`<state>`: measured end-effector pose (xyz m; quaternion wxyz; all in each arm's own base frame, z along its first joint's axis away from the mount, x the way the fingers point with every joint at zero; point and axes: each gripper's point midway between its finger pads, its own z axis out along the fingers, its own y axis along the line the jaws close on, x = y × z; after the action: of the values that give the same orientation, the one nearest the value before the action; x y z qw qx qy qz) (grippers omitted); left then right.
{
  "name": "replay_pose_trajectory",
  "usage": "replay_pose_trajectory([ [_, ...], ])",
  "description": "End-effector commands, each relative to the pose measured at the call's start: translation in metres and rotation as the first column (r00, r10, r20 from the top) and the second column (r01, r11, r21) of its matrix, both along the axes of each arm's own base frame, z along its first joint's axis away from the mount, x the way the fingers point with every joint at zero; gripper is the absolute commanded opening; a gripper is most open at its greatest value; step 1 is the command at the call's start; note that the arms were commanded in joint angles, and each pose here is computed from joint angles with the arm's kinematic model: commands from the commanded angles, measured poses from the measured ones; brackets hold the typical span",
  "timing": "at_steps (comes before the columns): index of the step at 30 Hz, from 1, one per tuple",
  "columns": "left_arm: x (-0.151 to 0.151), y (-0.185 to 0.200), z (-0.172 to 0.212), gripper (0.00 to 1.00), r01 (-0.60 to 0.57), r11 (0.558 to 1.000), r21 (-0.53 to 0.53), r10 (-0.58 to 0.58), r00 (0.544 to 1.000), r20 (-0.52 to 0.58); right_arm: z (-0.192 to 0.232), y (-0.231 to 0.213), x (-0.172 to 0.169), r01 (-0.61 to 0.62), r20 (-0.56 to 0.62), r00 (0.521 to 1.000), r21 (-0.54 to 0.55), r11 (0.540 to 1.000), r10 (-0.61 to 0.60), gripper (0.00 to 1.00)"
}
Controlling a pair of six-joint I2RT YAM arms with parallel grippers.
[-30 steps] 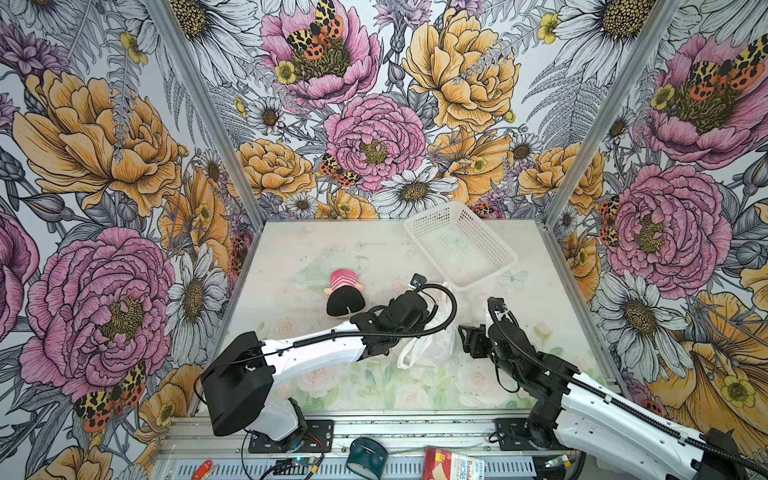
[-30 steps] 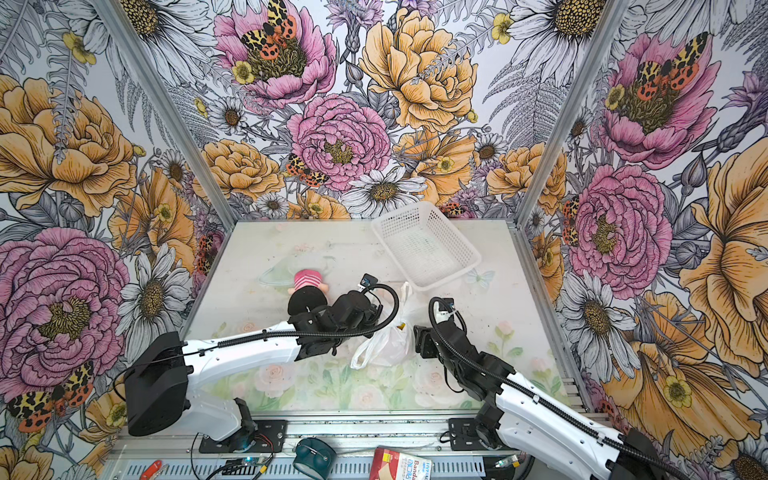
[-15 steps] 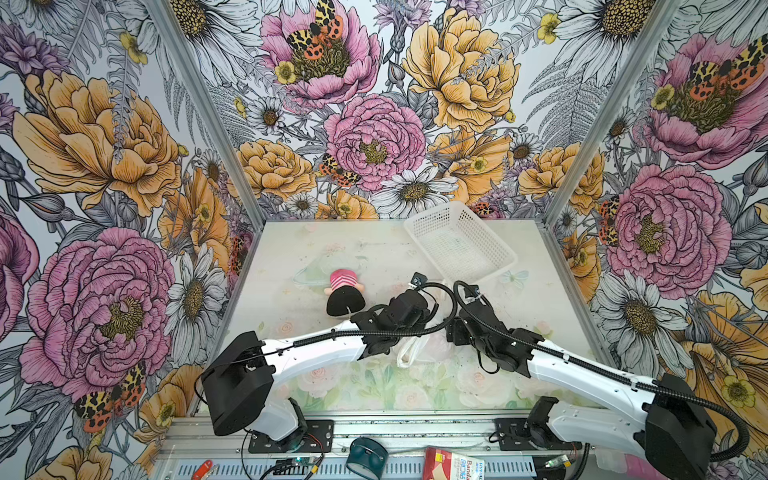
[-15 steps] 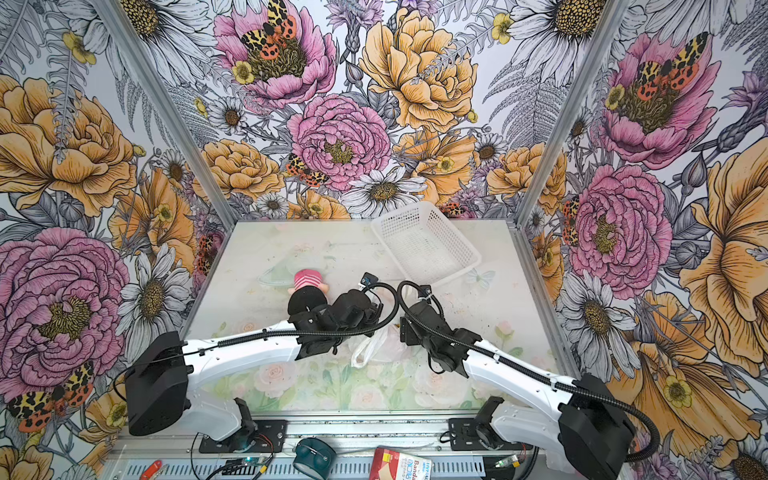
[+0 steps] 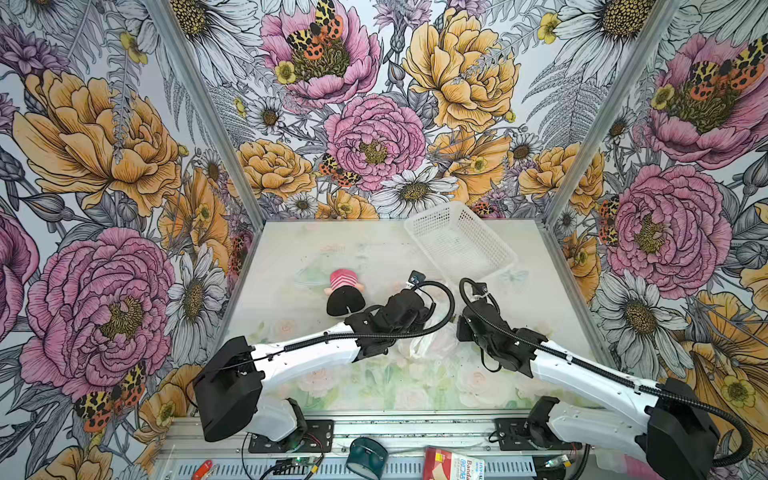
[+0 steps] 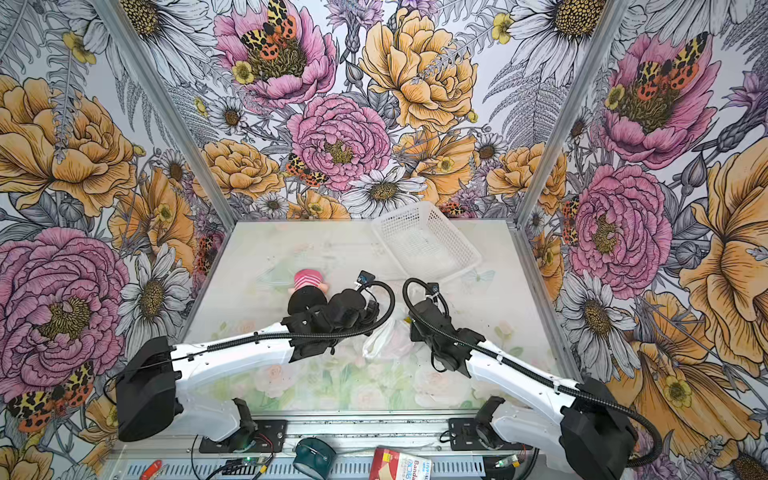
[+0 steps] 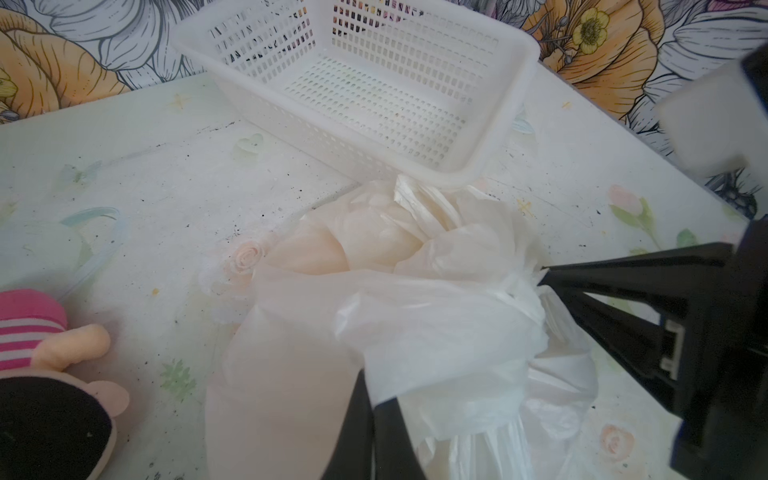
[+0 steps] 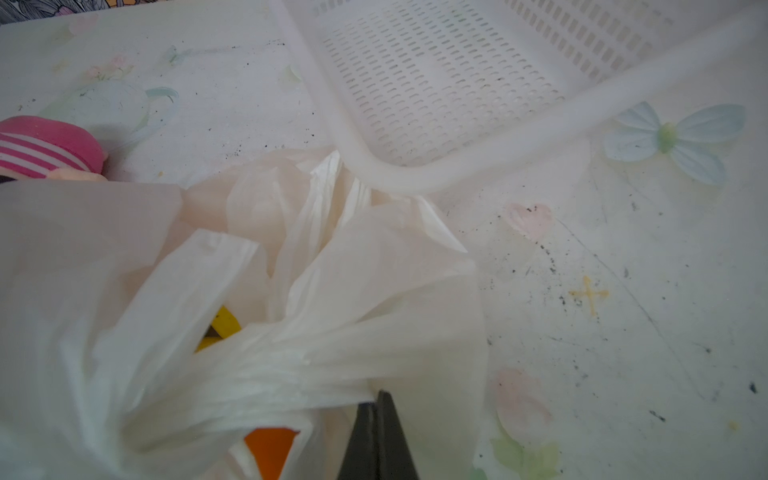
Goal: Untie the knot of the plastic bag and take out the fruit
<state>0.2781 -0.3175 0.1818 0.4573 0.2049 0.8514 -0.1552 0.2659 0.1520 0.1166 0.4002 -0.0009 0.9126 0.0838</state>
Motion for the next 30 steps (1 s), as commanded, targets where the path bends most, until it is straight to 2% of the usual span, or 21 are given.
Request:
replay_pose_trajectory([
  [1, 0.006, 0.008, 0.006, 0.00, -0.025, 0.999, -0.043, 0.026, 1.000, 0.003, 0.003, -0.016, -0.003, 0.057, 0.032, 0.998, 0.023, 0.998, -0.058, 0.00],
  [12, 0.009, 0.025, 0.008, 0.00, -0.066, 0.996, -0.062, 0.066, 0.998, 0.001, -0.005, -0.032, -0.014, 0.096, 0.036, 0.994, 0.061, 0.993, -0.099, 0.00],
  [25, 0.017, 0.056, 0.013, 0.00, -0.132, 0.980, -0.151, 0.130, 0.991, -0.023, -0.010, -0.050, -0.021, 0.159, 0.044, 0.985, 0.123, 0.980, -0.166, 0.00],
  [30, 0.025, 0.069, 0.009, 0.00, -0.158, 0.967, -0.201, 0.148, 0.987, -0.064, -0.014, -0.057, -0.023, 0.187, 0.039, 0.980, 0.154, 0.970, -0.195, 0.00],
])
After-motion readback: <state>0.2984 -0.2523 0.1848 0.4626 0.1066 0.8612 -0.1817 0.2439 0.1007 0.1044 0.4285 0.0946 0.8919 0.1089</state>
